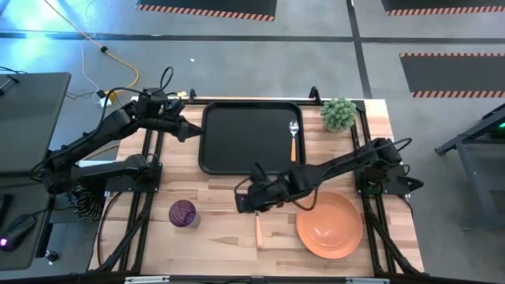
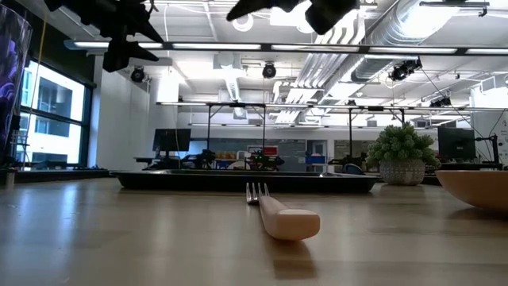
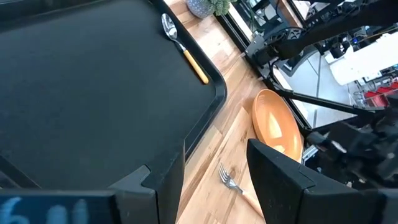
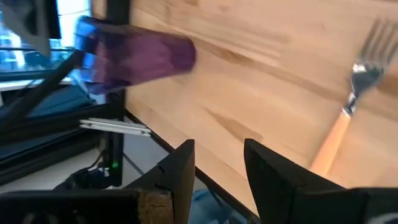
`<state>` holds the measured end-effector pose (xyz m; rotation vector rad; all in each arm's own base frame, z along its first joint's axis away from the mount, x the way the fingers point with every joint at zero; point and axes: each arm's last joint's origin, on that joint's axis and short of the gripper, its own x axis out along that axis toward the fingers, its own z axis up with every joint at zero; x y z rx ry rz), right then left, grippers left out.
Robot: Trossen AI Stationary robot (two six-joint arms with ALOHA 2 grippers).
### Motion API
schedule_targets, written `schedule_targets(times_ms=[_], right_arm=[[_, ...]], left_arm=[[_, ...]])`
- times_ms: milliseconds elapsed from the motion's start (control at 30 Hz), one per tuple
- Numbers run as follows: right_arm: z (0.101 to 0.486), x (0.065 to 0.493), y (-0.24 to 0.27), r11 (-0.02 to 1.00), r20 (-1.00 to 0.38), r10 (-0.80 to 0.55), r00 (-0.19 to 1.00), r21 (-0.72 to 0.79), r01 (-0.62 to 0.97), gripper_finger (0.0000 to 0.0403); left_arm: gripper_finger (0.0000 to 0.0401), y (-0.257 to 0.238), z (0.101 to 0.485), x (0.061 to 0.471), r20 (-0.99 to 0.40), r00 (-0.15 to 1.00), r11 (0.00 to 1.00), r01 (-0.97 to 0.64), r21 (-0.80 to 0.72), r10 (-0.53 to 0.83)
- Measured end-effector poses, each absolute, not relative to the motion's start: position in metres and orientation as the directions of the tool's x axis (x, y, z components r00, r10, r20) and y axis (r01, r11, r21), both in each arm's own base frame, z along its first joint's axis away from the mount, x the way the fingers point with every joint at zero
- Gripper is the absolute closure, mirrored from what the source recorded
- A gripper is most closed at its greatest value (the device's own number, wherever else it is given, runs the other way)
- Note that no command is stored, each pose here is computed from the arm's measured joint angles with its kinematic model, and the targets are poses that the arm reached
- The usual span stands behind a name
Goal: Pick and place plate/cup/fork/spoon on tray
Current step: Move the black tray from top left to the top center of the table
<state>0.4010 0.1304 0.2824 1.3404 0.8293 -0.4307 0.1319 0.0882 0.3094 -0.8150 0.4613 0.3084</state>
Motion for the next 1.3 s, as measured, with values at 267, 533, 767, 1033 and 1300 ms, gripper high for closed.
schedule_targets(times_ms=[267,533,767,1033,1300], right_arm=[[0.253,0.401,0.141,0.176,-0.829,0.177,0.530,0.557,0.812,0.0288],[0.224,0.408,0.147,0.209,-0.868,0.208,0.452,0.491,0.846,0.0290],[0.205,0.413,0.148,0.233,-0.890,0.174,0.420,0.452,0.861,0.0290],[0.185,0.416,0.149,0.249,-0.916,0.155,0.370,0.398,0.883,0.0290],[0.176,0.417,0.150,0.245,-0.925,0.159,0.345,0.376,0.894,0.0290]], left_arm=[[0.0238,0.088,0.309,0.132,-0.507,0.857,0.650,-0.436,-0.622,0.090],[0.0238,0.088,0.309,0.132,-0.506,0.858,0.650,-0.436,-0.622,0.091],[0.0238,0.088,0.309,0.132,-0.506,0.858,0.650,-0.436,-0.623,0.091],[0.0238,0.088,0.309,0.132,-0.506,0.858,0.650,-0.436,-0.623,0.091],[0.0238,0.088,0.309,0.132,-0.508,0.856,0.649,-0.442,-0.620,0.097]])
